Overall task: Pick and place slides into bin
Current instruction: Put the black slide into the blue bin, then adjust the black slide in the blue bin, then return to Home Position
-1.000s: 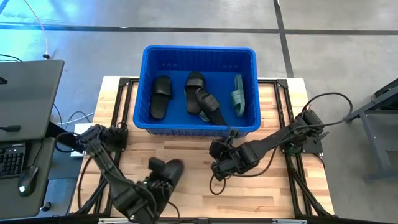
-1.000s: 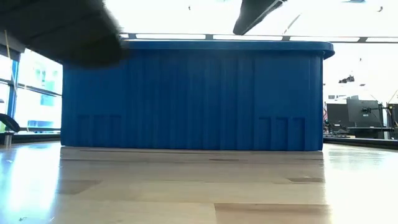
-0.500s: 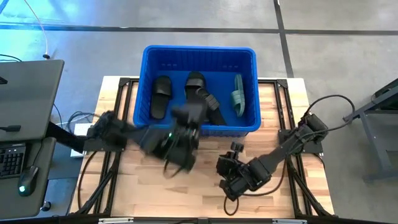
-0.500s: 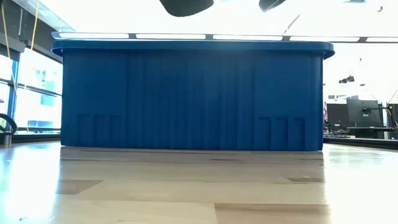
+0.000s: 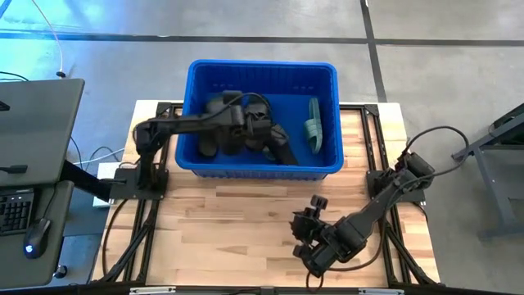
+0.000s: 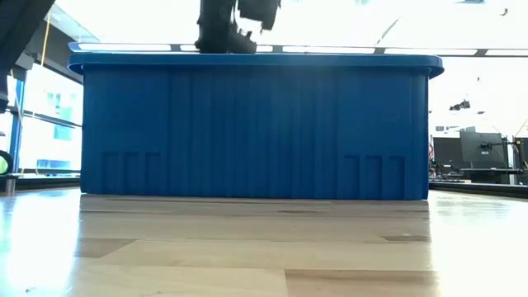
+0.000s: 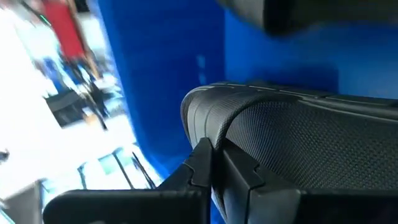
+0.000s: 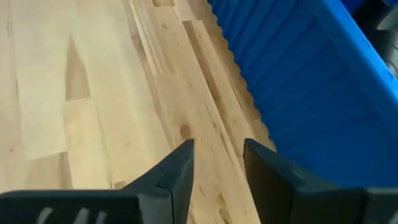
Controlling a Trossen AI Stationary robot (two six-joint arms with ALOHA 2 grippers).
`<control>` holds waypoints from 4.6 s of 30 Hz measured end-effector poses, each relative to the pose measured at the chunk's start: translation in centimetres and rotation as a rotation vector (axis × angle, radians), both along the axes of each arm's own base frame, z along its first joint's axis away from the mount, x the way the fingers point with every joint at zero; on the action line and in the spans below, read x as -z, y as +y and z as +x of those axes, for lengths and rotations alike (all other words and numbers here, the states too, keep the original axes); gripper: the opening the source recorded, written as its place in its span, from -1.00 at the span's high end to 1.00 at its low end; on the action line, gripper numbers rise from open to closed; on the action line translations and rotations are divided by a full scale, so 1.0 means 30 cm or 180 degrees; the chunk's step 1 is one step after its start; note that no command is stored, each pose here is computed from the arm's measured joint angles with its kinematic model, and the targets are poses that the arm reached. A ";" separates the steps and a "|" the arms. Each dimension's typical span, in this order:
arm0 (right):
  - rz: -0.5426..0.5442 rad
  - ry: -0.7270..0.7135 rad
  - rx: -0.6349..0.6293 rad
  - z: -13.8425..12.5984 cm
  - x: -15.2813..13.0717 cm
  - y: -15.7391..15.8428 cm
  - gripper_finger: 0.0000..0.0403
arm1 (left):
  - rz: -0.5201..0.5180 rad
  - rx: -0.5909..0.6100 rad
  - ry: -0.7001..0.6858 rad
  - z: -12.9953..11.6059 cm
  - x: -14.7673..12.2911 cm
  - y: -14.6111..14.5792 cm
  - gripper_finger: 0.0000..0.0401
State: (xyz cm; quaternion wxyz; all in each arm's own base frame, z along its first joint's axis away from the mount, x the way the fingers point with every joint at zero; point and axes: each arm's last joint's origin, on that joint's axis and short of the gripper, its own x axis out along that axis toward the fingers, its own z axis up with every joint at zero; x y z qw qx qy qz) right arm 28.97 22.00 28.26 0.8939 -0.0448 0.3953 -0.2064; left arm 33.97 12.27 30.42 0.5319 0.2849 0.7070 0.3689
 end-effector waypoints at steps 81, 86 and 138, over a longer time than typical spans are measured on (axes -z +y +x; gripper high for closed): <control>0.0142 -0.0079 0.0158 -0.020 0.023 0.037 0.36 | -0.1352 0.0853 -0.2054 0.183 0.127 0.330 0.96; 0.0128 -0.0086 0.0159 -0.021 0.023 0.037 0.36 | -0.1643 0.0773 -0.1524 0.128 0.025 0.295 0.89; 0.1219 -0.2226 -0.1758 -0.474 -0.058 -0.506 0.36 | -0.1631 0.2025 -0.2801 -0.798 -0.477 -0.362 0.91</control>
